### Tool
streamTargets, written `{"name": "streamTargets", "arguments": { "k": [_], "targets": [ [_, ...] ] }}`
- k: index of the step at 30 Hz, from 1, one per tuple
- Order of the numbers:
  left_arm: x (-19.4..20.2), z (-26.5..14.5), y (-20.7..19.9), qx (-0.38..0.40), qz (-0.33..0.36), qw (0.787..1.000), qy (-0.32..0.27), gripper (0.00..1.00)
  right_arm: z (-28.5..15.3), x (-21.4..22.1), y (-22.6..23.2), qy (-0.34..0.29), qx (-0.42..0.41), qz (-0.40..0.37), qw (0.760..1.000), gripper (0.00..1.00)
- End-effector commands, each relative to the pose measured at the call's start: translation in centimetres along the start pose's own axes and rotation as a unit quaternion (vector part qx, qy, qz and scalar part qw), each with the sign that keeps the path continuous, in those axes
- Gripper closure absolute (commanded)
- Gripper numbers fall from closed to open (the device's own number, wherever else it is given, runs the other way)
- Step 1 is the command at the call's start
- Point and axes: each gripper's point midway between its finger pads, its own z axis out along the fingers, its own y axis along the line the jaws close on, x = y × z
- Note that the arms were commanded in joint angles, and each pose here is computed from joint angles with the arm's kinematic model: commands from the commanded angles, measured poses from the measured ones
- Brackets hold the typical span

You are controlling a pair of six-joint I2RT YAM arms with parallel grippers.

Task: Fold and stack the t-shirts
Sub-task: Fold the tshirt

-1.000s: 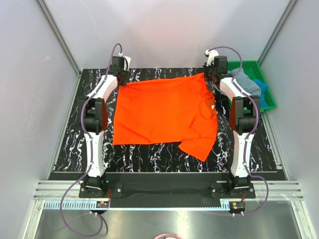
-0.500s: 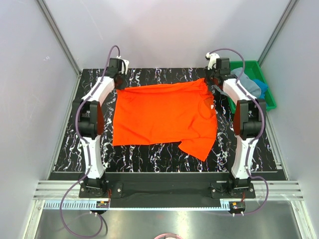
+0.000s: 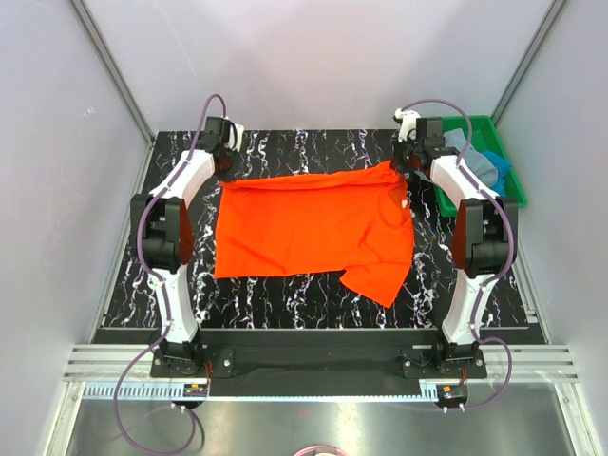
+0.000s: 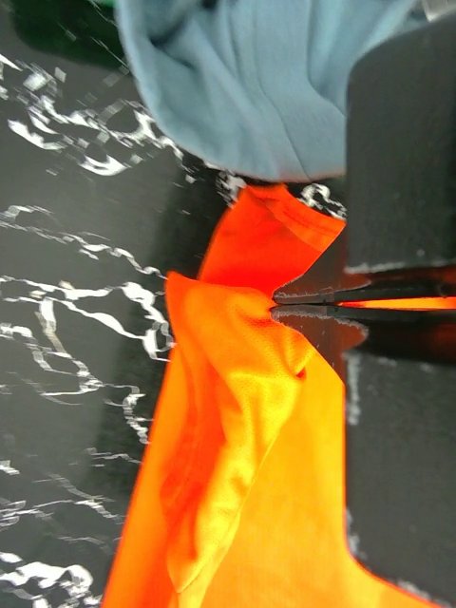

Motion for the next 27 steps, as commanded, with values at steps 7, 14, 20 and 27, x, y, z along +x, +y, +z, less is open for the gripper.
{"name": "streamTargets", "arguments": {
  "k": [7,14,20,27],
  "targets": [
    [1.3,-2.7,-0.6,0.019,-0.021,1.000,0.004,1.00,-3.2,0.4,0.9,0.002,-0.016,-0.007,1.000,1.00],
    [2.1,-3.1,-0.9,0.024,-0.020,0.999,0.011,1.00,-3.9,1.4,1.2,0.010,-0.017,-0.008,1.000,1.00],
    [2.9,-3.2,-1.2,0.026,-0.017,0.999,0.021,1.00,-4.2,2.8,1.6,0.025,-0.025,-0.001,0.999,1.00],
    [3.5,-2.9,-1.5,0.029,-0.019,0.999,0.033,1.00,-4.0,5.1,1.9,0.054,-0.034,-0.001,0.998,1.00]
  ]
}}
